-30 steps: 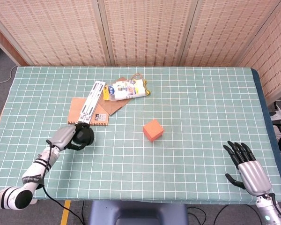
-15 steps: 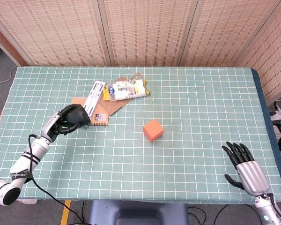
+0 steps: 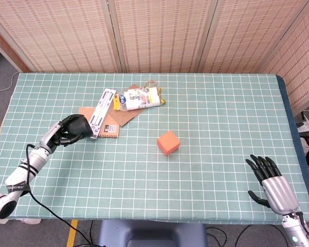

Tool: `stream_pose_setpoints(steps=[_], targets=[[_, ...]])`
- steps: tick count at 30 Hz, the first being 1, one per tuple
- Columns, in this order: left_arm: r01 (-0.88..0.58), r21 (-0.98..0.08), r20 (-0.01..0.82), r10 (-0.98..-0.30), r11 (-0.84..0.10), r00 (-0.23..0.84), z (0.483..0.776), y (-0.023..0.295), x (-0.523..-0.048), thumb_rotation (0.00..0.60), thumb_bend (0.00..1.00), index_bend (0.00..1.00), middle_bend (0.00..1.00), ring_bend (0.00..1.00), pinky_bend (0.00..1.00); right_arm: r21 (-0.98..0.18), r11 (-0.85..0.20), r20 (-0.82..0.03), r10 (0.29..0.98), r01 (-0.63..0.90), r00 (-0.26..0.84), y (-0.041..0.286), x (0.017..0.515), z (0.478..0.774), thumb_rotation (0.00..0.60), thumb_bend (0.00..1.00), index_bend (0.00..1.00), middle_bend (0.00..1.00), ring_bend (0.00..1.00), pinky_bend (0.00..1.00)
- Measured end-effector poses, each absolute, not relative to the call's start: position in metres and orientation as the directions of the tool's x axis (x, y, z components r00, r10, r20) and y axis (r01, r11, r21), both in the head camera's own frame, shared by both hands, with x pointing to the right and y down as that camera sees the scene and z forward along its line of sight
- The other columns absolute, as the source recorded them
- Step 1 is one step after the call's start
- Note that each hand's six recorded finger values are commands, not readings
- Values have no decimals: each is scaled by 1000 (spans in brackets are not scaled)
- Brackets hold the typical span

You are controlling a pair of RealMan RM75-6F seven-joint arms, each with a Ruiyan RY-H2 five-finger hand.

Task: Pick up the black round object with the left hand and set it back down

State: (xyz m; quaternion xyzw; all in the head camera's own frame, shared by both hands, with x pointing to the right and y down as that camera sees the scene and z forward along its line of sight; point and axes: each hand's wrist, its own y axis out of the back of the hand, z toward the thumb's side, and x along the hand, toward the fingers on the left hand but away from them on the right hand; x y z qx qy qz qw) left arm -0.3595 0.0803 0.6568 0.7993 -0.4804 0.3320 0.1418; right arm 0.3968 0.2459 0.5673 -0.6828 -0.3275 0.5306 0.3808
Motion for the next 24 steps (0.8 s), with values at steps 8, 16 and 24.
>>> stream_pose_setpoints(steps=[8, 16, 24], targets=[[-545, -396, 745, -606, -739, 280, 676, 91, -376, 600, 453, 644, 710, 652, 873, -875, -484, -468, 857, 25, 214, 244, 398, 567, 600, 176, 0, 0, 0, 0], [134, -569, 819, -543, -811, 187, 689, 101, -389, 600, 457, 644, 714, 650, 865, -870, -492, -477, 853, 23, 213, 243, 399, 570, 600, 176, 0, 0, 0, 0], [365, -479, 840, -537, -799, -74, 696, 108, -402, 600, 457, 583, 694, 639, 856, -867, -498, -483, 850, 22, 213, 244, 398, 571, 600, 176, 0, 0, 0, 0]])
